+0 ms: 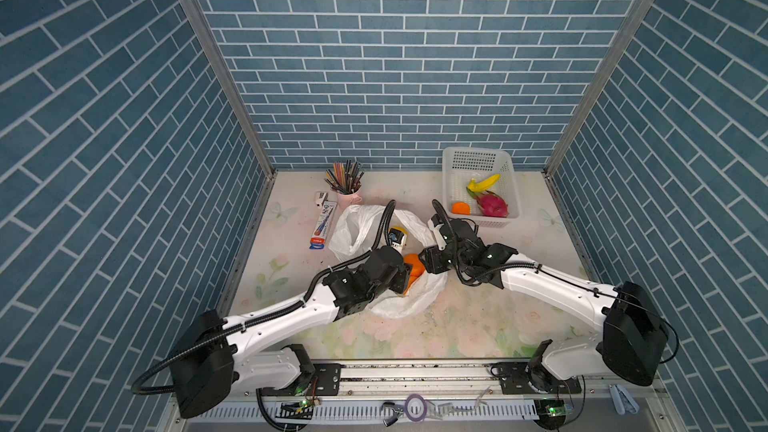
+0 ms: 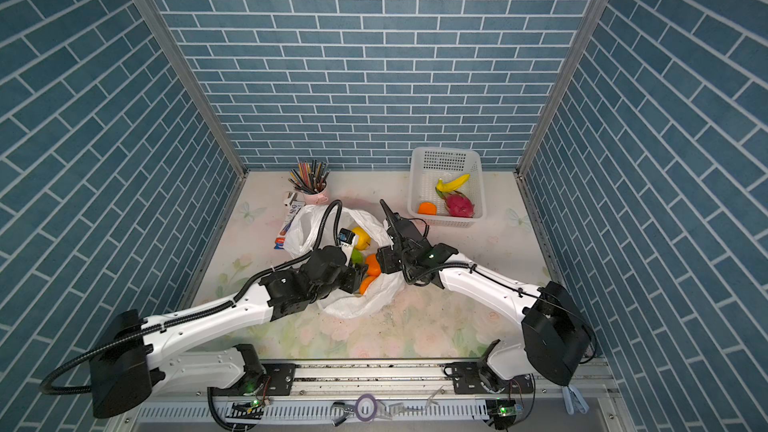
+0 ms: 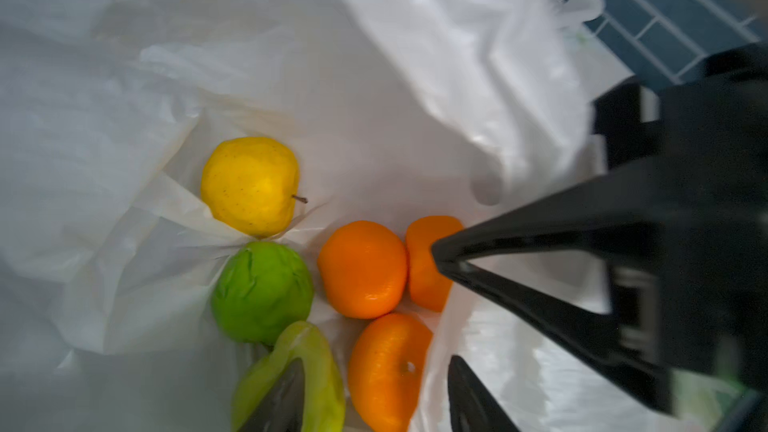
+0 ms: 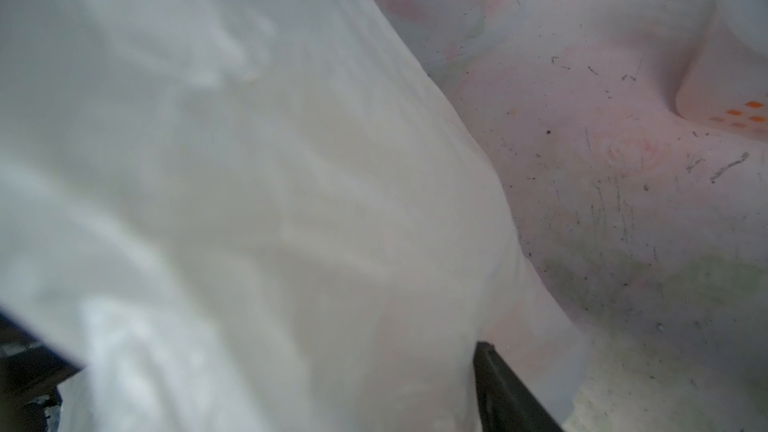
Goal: Untie the knot of the plastic bag and take out the fruit
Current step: 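Return the right gripper to the bag while the left gripper reaches inside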
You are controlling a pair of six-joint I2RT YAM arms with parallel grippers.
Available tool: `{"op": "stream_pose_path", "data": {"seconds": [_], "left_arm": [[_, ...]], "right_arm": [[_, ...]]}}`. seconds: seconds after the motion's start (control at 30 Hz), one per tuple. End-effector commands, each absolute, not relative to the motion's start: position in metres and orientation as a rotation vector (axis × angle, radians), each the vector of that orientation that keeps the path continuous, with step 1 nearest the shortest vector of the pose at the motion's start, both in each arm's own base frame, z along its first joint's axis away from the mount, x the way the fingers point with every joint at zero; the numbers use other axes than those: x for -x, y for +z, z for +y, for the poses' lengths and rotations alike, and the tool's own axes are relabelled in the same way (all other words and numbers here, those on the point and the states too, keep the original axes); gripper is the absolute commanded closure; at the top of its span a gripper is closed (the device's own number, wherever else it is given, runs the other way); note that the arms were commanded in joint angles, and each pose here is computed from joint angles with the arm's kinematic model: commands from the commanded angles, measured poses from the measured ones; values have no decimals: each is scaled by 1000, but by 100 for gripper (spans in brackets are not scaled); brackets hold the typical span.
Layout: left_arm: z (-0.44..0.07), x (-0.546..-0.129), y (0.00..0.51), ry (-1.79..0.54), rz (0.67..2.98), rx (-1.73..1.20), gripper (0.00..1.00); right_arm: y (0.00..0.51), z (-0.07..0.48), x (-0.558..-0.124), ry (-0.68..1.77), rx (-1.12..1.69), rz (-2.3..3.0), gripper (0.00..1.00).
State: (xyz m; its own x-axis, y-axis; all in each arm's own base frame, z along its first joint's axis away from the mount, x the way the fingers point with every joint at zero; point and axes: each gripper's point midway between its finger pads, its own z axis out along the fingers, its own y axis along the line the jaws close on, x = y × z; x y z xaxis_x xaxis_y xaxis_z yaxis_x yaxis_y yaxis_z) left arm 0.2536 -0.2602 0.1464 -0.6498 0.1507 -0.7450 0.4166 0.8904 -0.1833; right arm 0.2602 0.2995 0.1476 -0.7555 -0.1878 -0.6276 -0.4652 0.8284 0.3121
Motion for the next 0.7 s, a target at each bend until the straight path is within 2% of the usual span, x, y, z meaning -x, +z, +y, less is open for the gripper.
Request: {"op": "stream_pose_path", "data": {"seconds": [0.0,0.4,0.67], "left_arm": [[-245,-265,133,-371,2336,-347,46],[-237,-303,93,-238,2480,-302,45],[-233,-315,69,-158,2521,-310,29]], "right_arm": [[150,303,-256,682,384,2448,39],[151,310,-256,723,381,2456,39],[157,310,-257,722,382,2443,39]]}}
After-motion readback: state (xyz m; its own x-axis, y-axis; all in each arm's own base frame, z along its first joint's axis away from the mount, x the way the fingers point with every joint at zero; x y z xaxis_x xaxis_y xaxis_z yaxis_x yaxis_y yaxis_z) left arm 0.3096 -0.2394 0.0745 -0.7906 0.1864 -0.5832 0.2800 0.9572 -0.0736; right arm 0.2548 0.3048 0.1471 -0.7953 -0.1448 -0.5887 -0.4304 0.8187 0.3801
